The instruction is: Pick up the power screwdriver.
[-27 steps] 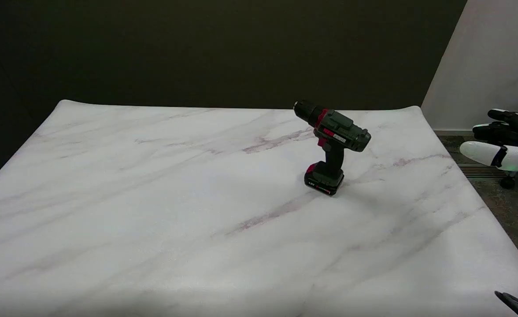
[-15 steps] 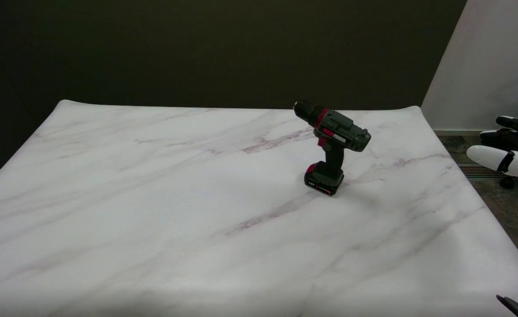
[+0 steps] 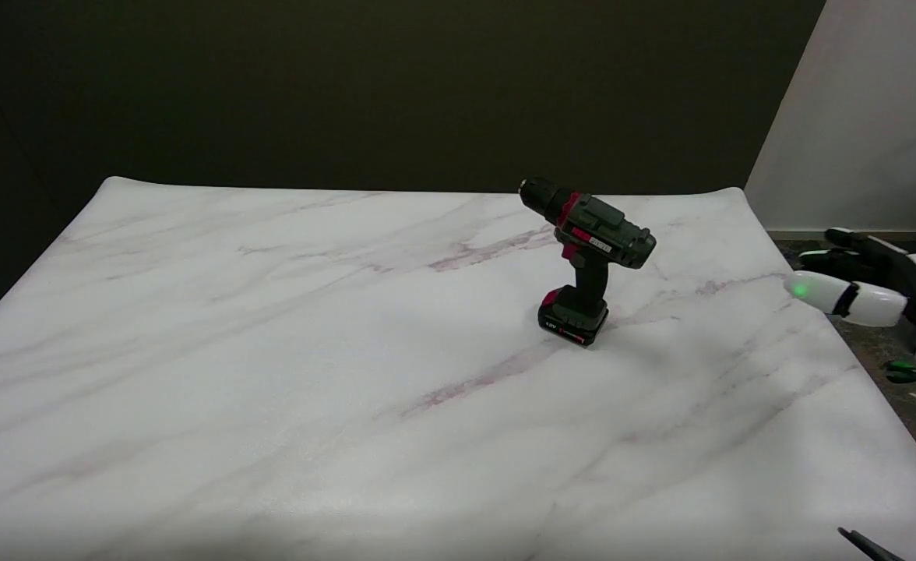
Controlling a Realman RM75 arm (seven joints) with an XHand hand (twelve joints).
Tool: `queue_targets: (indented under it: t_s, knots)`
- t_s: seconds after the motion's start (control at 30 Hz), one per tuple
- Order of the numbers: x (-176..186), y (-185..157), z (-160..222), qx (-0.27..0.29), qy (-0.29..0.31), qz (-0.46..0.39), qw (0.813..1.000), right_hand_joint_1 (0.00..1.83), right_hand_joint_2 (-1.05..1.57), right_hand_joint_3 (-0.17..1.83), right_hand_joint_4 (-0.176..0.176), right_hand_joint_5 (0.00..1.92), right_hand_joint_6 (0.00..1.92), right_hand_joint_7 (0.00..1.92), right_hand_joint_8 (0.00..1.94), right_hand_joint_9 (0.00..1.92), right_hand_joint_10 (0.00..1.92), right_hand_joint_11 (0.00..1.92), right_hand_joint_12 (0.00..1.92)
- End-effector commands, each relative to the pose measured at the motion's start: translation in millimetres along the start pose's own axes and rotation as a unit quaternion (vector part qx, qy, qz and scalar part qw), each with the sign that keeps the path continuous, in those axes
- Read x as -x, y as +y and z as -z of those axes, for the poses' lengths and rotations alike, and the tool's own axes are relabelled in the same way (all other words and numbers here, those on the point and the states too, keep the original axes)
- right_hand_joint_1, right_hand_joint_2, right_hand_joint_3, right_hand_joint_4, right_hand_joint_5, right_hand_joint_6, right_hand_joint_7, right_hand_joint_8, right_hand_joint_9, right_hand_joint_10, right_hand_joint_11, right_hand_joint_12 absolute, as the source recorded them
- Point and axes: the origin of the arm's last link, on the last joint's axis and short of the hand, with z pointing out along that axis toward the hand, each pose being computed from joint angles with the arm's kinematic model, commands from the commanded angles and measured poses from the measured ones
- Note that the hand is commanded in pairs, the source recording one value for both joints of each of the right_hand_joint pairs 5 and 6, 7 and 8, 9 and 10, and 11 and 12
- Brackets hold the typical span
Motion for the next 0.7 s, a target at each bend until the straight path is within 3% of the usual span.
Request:
queue_targets:
  t_s: [0.03,0.3,0.7]
  knots:
    - [105.2,17.7,-36.3,0.015,-0.115,-0.071,0.991,1.08,0.11,0.38,-0.176,0.31,0.31,0.60,0.60,0.59,0.59,0.82,0.82]
    - [142.5,4.6,-49.6,0.000,-0.155,-0.083,0.984,1.08,0.11,0.39,-0.176,0.27,0.27,0.52,0.52,0.53,0.53,0.72,0.72]
    - [170.7,-7.4,-48.3,-0.012,-0.187,-0.083,0.979,1.07,0.12,0.40,-0.176,0.25,0.25,0.48,0.48,0.30,0.30,0.51,0.51]
